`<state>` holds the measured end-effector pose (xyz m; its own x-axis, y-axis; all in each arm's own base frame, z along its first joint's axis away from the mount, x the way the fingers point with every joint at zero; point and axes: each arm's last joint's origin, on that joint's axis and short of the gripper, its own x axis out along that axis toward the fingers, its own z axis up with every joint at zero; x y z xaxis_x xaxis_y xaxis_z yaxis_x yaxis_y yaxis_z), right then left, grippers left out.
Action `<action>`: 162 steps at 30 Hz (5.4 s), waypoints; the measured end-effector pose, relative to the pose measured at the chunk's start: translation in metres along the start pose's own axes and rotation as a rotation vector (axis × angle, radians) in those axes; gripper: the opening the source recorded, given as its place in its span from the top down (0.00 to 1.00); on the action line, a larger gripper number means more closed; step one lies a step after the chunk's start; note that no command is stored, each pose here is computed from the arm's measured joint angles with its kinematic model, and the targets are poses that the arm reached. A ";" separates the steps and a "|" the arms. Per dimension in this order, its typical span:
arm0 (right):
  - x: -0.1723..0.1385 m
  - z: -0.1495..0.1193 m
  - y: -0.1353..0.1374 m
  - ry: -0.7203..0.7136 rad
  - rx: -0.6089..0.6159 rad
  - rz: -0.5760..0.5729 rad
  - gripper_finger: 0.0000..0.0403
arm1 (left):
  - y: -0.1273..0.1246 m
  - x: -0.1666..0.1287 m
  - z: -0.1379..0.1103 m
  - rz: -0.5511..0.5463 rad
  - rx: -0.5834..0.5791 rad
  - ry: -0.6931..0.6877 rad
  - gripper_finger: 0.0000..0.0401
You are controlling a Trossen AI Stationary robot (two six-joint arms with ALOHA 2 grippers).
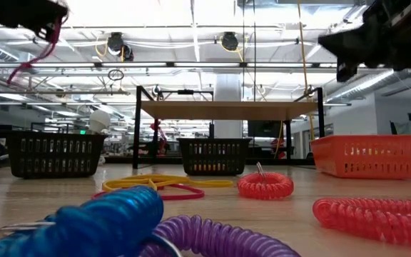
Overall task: Pick & Place Office Desk Supplies
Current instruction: Put the red rubber band into the left black basket, then put the red spring keychain into the right black basket
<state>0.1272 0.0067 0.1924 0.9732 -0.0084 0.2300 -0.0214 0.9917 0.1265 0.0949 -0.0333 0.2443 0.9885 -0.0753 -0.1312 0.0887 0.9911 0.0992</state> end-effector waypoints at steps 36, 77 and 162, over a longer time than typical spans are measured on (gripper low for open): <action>0.007 -0.017 -0.002 0.129 0.039 -0.050 1.00 | 0.010 -0.021 -0.006 0.098 -0.214 -0.109 1.00; 0.008 -0.016 -0.002 0.119 0.015 -0.047 1.00 | -0.027 0.094 -0.044 0.278 -0.317 0.873 1.00; 0.009 -0.019 -0.001 0.141 -0.039 -0.039 1.00 | -0.003 0.000 -0.022 -0.021 0.063 0.053 0.97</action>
<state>0.1401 0.0081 0.1758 0.9956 -0.0318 0.0878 0.0235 0.9953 0.0943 0.0915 -0.0342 0.2220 0.9787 -0.0881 -0.1853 0.1181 0.9804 0.1579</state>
